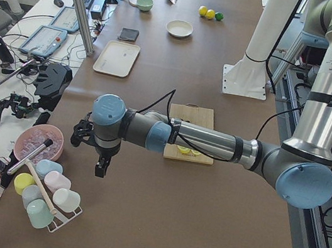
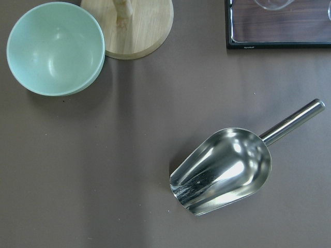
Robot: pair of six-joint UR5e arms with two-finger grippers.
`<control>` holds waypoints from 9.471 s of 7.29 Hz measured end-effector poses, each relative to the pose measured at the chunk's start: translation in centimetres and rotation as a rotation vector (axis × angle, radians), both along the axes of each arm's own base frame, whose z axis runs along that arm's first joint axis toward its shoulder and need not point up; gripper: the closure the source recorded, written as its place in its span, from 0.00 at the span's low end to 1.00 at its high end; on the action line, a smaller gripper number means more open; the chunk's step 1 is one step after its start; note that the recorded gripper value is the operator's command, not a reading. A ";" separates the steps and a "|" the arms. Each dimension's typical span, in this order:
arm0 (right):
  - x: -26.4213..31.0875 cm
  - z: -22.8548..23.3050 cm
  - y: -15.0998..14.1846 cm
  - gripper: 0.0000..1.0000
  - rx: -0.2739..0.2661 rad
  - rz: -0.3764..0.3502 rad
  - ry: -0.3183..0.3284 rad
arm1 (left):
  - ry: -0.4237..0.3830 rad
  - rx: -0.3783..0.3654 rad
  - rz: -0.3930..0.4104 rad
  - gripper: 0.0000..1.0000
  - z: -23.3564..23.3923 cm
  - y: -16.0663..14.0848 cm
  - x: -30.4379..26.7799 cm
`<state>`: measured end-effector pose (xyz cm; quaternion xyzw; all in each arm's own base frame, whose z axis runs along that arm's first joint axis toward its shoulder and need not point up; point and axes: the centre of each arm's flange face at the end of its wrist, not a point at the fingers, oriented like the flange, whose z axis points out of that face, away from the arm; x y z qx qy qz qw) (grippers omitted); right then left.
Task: Place red cherry on plate
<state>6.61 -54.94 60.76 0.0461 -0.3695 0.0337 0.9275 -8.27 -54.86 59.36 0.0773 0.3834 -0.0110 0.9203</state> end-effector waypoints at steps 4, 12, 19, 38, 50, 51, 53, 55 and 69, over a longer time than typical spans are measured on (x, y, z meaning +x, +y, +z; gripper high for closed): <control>-0.1 0.2 0.3 0.00 -0.001 -0.003 -0.003 | 0.000 -0.005 0.000 0.02 0.3 0.2 0.0; -10.8 -3.8 -1.4 0.00 0.122 -0.025 -0.059 | 0.001 0.008 0.000 0.02 -0.5 0.0 0.1; -30.3 -6.4 3.9 0.01 0.262 -0.183 -0.150 | 0.001 0.005 0.002 0.02 -0.2 0.1 0.1; -43.7 -26.3 6.9 1.00 0.107 -0.064 -0.446 | 0.002 -0.006 -0.002 0.02 0.5 0.8 -0.1; -61.2 -33.4 10.1 0.00 0.055 0.065 -0.301 | 0.002 -0.013 0.000 0.02 0.8 0.7 -0.1; -61.0 -33.9 9.9 0.00 0.065 0.076 -0.307 | 0.003 -0.004 -0.001 0.02 0.3 0.4 0.0; -58.0 -35.3 8.0 0.00 0.064 0.095 -0.338 | 0.007 0.065 0.012 0.02 -2.9 -0.6 0.6; -52.6 -34.9 4.4 0.00 0.035 0.109 -0.360 | 0.019 0.245 0.073 0.02 -6.7 -2.3 5.1; -29.7 -16.6 -3.5 0.00 0.105 0.064 -0.180 | -0.042 0.068 -0.125 0.17 -17.2 23.1 42.0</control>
